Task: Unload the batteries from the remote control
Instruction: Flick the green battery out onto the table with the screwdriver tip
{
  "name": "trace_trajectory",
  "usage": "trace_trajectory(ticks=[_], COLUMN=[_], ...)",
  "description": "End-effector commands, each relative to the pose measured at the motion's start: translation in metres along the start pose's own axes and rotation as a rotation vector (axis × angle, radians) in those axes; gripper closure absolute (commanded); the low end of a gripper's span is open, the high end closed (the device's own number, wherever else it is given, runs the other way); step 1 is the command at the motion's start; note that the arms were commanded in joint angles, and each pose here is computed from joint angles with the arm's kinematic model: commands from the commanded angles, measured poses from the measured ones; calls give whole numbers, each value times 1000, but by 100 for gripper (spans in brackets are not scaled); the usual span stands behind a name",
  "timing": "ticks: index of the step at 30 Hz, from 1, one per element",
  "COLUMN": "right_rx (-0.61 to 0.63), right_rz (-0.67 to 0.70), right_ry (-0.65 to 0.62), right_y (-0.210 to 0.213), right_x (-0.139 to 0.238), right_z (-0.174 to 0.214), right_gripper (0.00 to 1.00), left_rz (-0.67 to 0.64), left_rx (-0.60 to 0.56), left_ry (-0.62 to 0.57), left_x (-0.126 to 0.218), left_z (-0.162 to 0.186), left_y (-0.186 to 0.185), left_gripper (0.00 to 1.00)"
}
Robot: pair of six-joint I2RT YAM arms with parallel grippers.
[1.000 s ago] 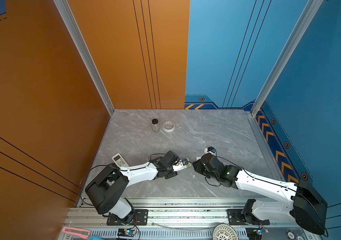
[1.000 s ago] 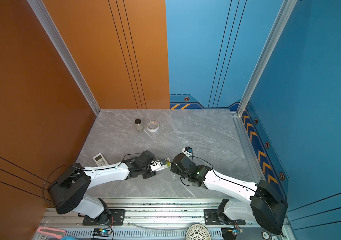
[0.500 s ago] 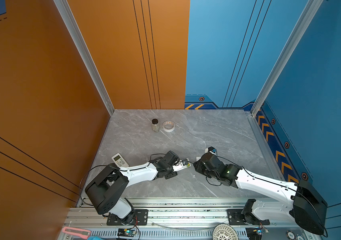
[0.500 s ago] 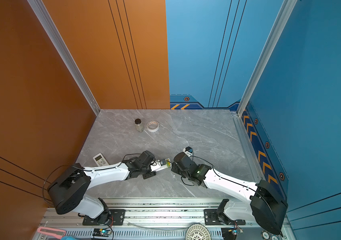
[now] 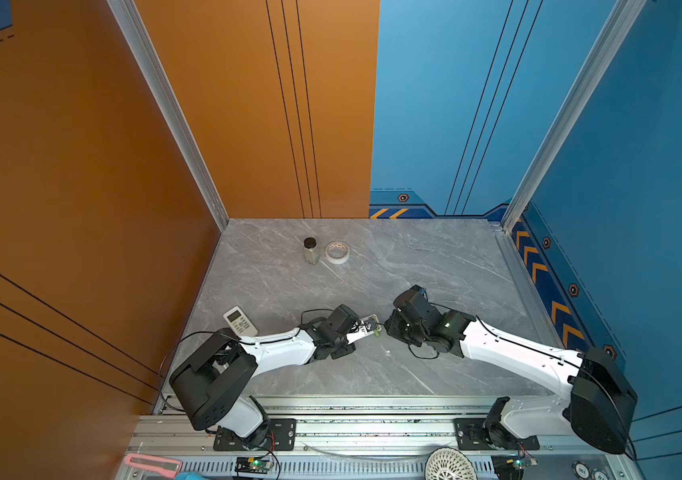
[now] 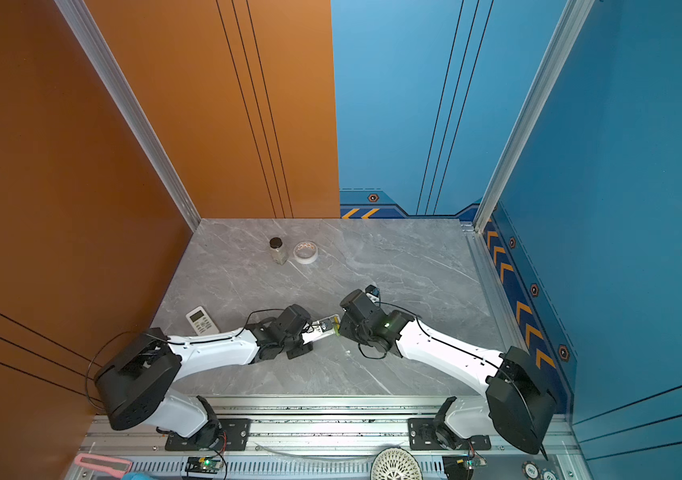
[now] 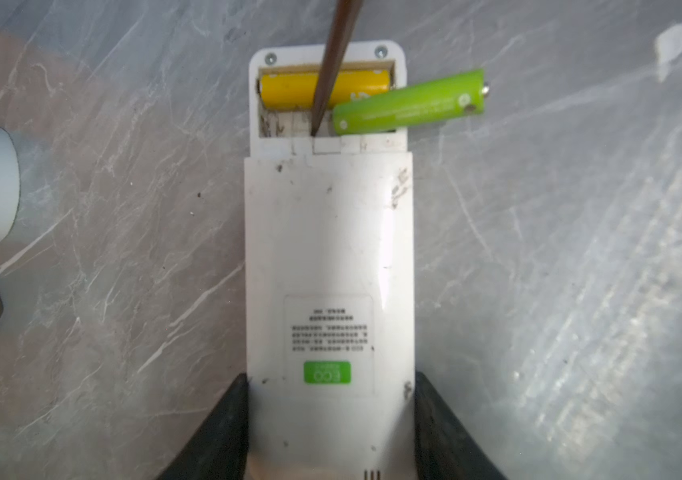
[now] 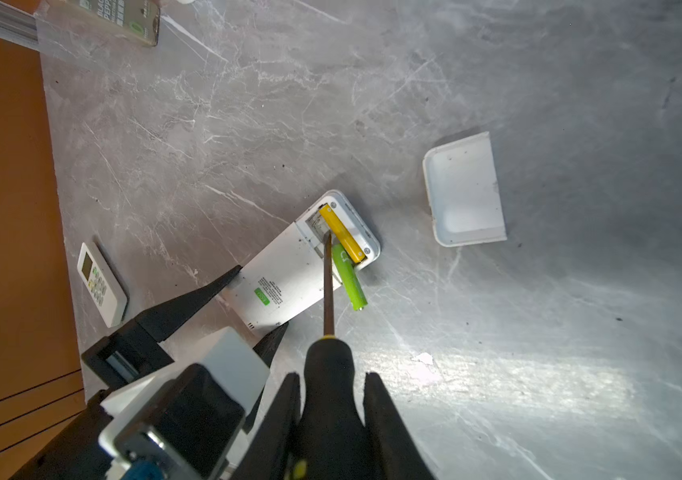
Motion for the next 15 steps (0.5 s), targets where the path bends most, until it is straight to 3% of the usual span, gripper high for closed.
trace_trajectory(ticks=[1, 8, 15], right_rx=[40, 43, 32], right_rz=[90, 140, 38], right_ry=[60, 154, 19], right_y=[-8, -17, -10], right_x=[1, 4, 32], right_z=[1, 6, -4], right_gripper=[100, 100, 100], left_rz=[52, 47, 100], left_rx=[-44, -47, -35], left_ry=[119, 123, 134], left_x=[-6, -8, -8], left_z=[25, 25, 24], left_y=[-18, -18, -18], left_gripper=[90, 90, 89])
Point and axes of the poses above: each gripper's point midway between its finger pads, its own x axis back along the fingers, its own y axis along the line the jaws close on, z = x × y, the point moved 8 cm from there along x, back along the fingers, and after that the axes turned 2 degrees about -x, right-handed, at the moved point
